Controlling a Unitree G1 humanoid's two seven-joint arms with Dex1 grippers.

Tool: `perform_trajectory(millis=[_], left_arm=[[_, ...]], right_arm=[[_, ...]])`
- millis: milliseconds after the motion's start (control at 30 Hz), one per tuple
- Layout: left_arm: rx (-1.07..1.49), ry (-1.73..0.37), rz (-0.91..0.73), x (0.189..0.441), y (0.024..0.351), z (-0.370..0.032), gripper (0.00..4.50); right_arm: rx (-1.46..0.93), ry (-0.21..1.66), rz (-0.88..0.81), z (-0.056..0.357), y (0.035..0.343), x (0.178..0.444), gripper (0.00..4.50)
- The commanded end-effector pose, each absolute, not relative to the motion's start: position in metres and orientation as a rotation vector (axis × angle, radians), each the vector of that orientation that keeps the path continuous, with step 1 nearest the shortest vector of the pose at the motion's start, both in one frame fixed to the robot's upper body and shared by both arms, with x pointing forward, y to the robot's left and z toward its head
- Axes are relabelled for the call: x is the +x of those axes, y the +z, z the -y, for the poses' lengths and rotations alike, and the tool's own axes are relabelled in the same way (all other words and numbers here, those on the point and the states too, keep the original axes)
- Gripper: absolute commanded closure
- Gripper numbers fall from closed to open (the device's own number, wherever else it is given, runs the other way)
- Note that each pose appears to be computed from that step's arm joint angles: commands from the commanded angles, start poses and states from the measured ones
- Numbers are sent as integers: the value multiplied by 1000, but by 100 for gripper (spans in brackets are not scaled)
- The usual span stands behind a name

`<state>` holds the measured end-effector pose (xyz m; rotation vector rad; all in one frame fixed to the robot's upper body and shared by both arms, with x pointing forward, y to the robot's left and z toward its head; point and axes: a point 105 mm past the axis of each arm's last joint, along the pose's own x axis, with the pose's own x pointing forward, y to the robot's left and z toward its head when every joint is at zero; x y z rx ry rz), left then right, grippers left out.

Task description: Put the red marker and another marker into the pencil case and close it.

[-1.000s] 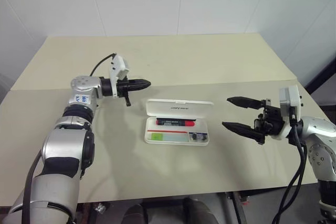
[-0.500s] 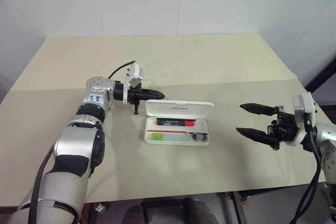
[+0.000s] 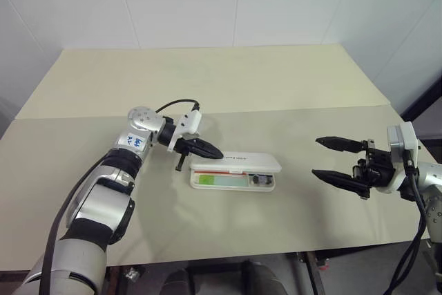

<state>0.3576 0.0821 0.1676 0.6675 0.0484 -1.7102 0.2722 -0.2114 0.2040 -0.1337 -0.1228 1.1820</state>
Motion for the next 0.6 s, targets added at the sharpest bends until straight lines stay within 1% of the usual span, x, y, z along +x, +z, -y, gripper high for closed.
perform_trajectory(millis=[33,167,333,500,600], left_arm=[[750,-1843,-57,343,164,-84,448],[824,-1858,-67,343,156,-83,448],[976,-1890,-110,341,139,-84,448],[1054,-1926,-93,338,129,-76,448],[1077,-1915,-60,340,128,-70,448]], right_arm=[[-155,1209,147,211,212,269,0],[-150,1244,141,208,209,267,0],[-157,1267,131,207,205,268,0],[-163,1272,129,203,205,273,0],[-167,1274,130,202,205,276,0]])
